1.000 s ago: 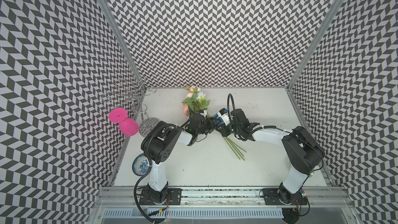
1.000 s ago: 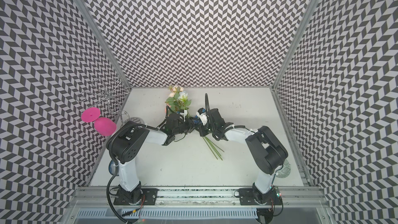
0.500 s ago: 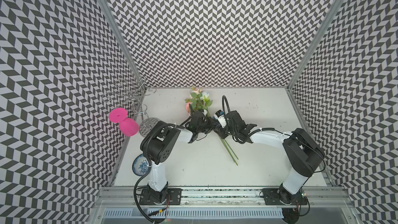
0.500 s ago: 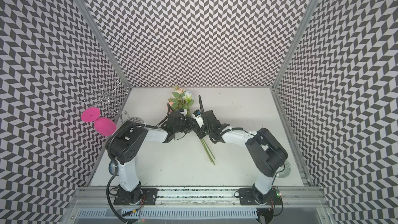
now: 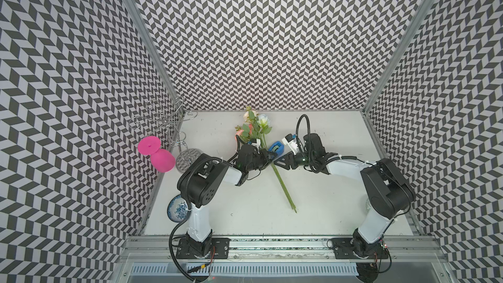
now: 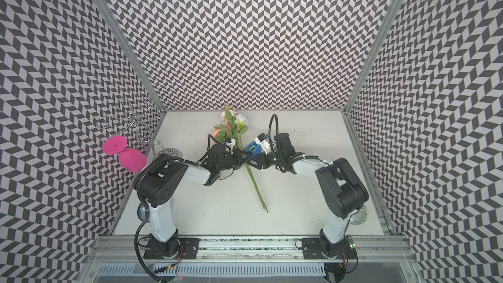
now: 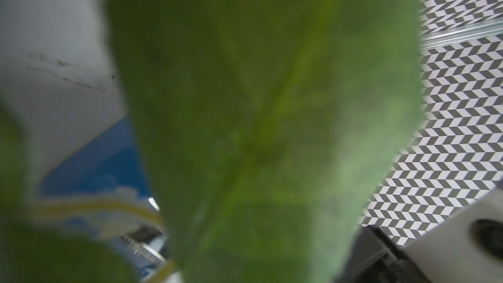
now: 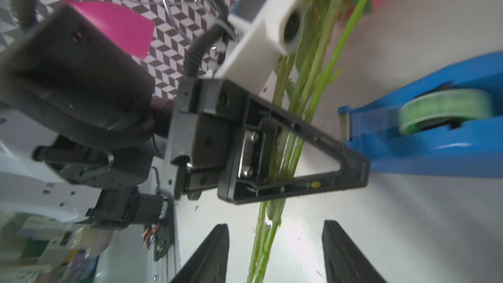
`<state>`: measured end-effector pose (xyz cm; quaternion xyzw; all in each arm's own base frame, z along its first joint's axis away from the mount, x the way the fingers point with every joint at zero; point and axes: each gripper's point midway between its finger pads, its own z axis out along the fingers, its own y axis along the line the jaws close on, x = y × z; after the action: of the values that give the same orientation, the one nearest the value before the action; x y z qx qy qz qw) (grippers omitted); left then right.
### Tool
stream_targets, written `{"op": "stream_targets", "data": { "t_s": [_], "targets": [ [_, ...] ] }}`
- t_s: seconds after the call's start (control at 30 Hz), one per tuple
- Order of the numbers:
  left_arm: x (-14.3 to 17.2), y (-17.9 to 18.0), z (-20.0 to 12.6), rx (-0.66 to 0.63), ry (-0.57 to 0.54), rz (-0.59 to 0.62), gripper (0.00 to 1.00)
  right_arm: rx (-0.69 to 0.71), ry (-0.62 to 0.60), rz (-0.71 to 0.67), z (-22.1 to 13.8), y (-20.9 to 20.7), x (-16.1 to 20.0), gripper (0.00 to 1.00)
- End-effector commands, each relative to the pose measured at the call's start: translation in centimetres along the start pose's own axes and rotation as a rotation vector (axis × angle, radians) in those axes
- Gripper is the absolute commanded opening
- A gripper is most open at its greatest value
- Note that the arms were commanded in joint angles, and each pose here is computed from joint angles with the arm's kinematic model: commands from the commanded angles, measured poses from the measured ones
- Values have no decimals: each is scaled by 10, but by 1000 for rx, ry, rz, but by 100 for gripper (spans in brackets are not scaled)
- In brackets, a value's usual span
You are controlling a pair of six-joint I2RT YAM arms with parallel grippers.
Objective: Wrap bouquets with tape
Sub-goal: Wrap the tape around the bouquet.
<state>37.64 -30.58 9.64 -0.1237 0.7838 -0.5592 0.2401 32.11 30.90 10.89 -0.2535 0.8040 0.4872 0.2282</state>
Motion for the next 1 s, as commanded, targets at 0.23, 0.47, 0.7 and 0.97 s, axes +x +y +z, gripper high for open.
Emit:
{"op": "stream_targets", "data": {
  "t_s": [0.23,0.47,0.7,0.97],
  "targets": [
    [-10,-49,-13,190,-58,67,0,-118,31,24,14,0,14,23],
    [-10,-45,-11,178,-54,67,0,137,23,-2,5,-30,13,0],
    [-8,-39,-9,152,-48,68,30,308,7,-120,6,-22,0,0],
    [-9,-4,4,-115,-7,74,56,538,-34,-291,7,-6,-20,0]
  ]
}}
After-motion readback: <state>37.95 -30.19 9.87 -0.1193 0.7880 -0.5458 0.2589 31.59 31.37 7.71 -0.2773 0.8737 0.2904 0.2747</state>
